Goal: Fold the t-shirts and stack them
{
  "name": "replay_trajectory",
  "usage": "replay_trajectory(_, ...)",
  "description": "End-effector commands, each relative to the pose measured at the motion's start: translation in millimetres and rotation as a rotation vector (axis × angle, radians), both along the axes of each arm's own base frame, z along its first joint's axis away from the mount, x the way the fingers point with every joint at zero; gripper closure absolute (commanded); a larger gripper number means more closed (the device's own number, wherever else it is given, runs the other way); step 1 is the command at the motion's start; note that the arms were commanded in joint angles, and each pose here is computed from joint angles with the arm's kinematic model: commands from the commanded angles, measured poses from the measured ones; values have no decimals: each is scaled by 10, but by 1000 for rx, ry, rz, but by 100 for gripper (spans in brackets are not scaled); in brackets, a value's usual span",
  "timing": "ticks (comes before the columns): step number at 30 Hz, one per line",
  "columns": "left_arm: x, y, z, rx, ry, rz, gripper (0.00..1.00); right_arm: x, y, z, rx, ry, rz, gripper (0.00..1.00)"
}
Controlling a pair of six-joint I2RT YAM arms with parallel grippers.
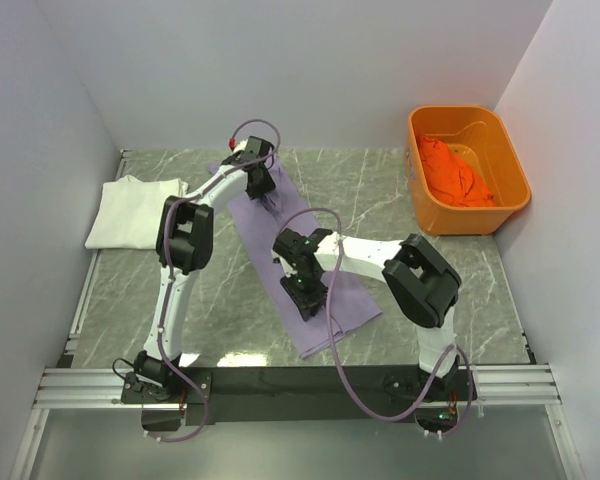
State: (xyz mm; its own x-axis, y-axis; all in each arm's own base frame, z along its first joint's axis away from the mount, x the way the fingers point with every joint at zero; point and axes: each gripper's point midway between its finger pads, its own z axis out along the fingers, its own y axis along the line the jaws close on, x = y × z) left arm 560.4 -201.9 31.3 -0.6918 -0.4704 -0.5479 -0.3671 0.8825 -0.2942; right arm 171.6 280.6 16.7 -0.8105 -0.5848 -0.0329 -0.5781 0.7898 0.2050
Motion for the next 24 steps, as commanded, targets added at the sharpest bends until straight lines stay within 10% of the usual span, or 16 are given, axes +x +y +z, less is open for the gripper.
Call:
replay_trajectory(1,54,305,-415,19,75,40,57,-3,107,-22,20,51,16,63)
replay_trajectory(13,258,150,24,-65,-56,-91,43,212,479,269,128,4,-12,63)
replay_trajectory(24,-218,188,1947,-90,-325,-82,5,640,168,1133,278,-289,-200,50)
